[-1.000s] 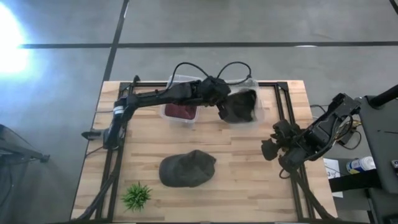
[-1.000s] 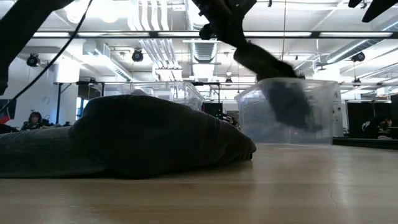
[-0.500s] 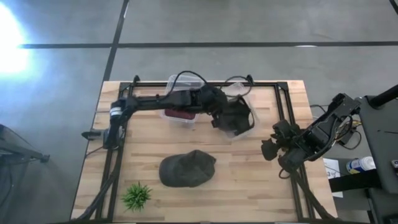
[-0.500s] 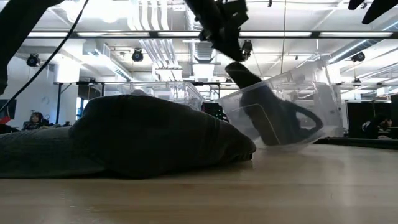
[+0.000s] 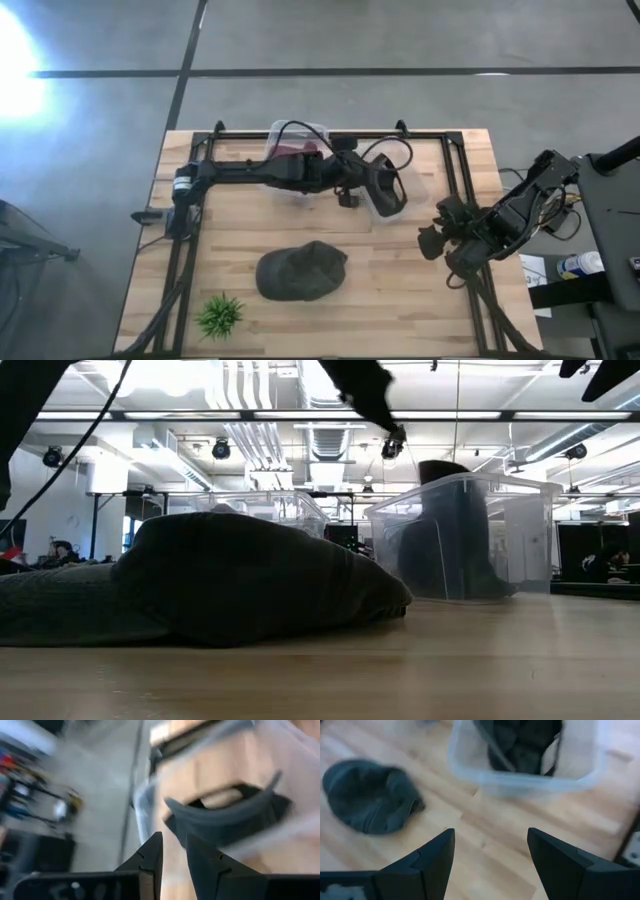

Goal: Pick & Place hat
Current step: Put the black cap into the right transparent bin

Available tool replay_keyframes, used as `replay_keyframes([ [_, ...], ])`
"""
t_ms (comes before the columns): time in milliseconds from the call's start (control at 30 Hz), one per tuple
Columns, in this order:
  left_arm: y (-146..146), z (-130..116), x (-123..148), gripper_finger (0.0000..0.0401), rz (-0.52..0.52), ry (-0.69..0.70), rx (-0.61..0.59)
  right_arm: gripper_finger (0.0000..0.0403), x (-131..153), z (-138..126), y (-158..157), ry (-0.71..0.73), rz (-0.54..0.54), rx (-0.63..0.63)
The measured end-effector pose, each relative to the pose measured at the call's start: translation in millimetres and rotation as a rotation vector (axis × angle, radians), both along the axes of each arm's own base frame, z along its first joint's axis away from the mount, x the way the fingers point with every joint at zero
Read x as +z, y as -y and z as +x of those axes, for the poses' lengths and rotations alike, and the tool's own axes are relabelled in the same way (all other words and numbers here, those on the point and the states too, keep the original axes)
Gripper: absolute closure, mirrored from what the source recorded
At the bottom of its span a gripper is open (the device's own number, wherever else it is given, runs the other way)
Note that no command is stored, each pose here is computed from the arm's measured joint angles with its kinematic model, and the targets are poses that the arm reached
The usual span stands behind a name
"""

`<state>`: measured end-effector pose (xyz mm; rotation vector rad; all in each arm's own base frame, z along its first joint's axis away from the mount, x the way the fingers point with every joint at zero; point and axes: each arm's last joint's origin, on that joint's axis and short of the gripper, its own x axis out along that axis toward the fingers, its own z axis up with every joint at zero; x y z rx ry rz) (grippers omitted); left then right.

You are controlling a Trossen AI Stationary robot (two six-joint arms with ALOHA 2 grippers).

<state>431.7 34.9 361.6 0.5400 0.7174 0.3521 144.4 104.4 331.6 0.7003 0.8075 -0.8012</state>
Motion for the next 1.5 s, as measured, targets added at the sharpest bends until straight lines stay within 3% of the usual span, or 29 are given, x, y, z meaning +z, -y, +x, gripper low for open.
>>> replay_keyframes([
  [67,5,-19,4,0.0323,-0.127,-0.077,-0.039,0.0156,-6,3,-4,-0.011,0.036,0.031],
  [167,15,-45,11,0.0323,-0.403,-0.152,-0.101,0.0156,-21,10,-10,-0.003,0.102,0.046],
  [300,30,-79,9,0.0323,-0.677,-0.235,-0.084,0.0156,-49,23,-16,0.028,0.246,0.080],
  [433,46,-118,-2,0.0323,-0.793,-0.305,0.001,0.0156,-81,40,-21,0.123,0.405,0.145],
  [567,62,-155,-36,0.0323,-0.970,-0.392,0.159,0.0156,-108,57,-20,0.259,0.528,0.144],
  [833,96,-220,-117,0.0323,-1.218,-0.341,0.433,0.0156,-135,97,-13,0.423,0.522,0.203],
  [1033,114,-242,-163,0.0323,-1.451,-0.222,0.489,0.0156,-158,135,-10,0.381,0.535,0.224],
  [1133,117,-247,-183,0.0323,-1.516,-0.191,0.517,0.0156,-170,151,-8,0.376,0.530,0.200],
  [1367,122,-266,-203,0.0323,-1.482,-0.275,0.605,0.0156,-174,186,-2,0.449,0.549,0.172],
  [1500,121,-267,-207,0.0323,-1.460,-0.165,0.694,0.0156,-186,205,1,0.423,0.556,0.151],
])
